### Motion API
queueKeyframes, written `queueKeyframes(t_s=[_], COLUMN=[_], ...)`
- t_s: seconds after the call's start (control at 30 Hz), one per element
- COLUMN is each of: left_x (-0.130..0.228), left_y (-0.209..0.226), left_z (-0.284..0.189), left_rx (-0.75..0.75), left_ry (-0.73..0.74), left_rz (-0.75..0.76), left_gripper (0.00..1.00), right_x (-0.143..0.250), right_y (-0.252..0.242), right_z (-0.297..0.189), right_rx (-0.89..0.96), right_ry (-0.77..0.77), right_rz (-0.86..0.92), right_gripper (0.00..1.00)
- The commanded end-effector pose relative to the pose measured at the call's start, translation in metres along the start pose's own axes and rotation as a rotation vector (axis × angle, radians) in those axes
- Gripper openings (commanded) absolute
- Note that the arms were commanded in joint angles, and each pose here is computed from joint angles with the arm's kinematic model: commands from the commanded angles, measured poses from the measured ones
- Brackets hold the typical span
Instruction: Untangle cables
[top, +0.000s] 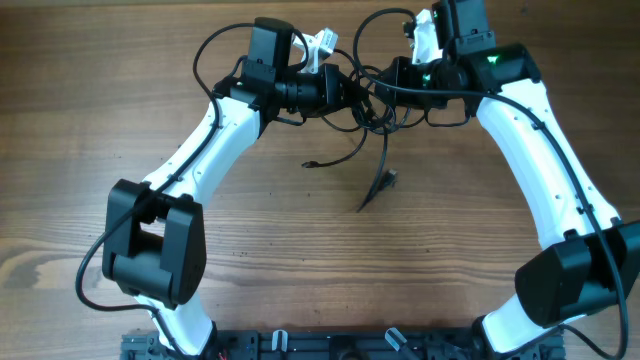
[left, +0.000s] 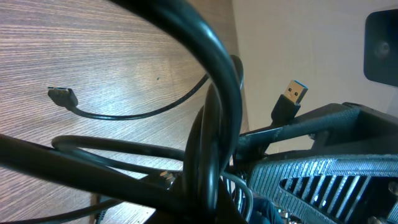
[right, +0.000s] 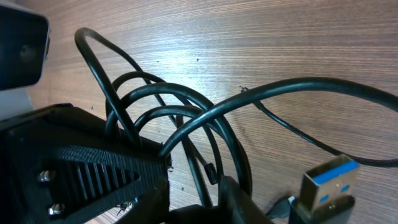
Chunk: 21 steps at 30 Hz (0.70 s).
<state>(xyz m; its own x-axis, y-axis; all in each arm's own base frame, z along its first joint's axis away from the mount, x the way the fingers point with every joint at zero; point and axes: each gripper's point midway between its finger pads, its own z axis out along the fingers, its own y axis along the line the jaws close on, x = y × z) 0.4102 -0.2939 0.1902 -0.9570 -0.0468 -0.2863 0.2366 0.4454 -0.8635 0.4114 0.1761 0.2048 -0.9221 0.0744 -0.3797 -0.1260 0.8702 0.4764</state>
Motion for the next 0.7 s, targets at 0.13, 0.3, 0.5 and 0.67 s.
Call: queueKeyframes(t_s=[0.13, 0.3, 0.5, 0.67], left_x=[-0.002, -0.005, -0.002, -0.012], left_y=[-0.019, -0.005, 0.027, 0.051], left_z=[-0.004, -0.004, -0.007, -0.015], left_rx=[0.046, -0.026, -0.188, -0.323], left_ry=[0.004, -0.025, -0.056, -0.128], left_rz=[0.027, 0.0, -0.072, -0.085], left_gripper=[0.1, 0.11, 0.15, 0.31], right_x=[-0.005, -0.014, -0.014, 0.006], right_y=[0.005, 0.041, 0.031, -0.02], right_z=[-0.006, -0.102, -0.269, -0.346], right_rx=[-0.022, -0.182, -0.134, 0.071], right_ry=[-0.018, -0.182, -0.628, -0.874], right_rz=[-0.005, -0.07, -0.079, 0.124], right_gripper=[0.04, 0.04, 0.04, 0.04])
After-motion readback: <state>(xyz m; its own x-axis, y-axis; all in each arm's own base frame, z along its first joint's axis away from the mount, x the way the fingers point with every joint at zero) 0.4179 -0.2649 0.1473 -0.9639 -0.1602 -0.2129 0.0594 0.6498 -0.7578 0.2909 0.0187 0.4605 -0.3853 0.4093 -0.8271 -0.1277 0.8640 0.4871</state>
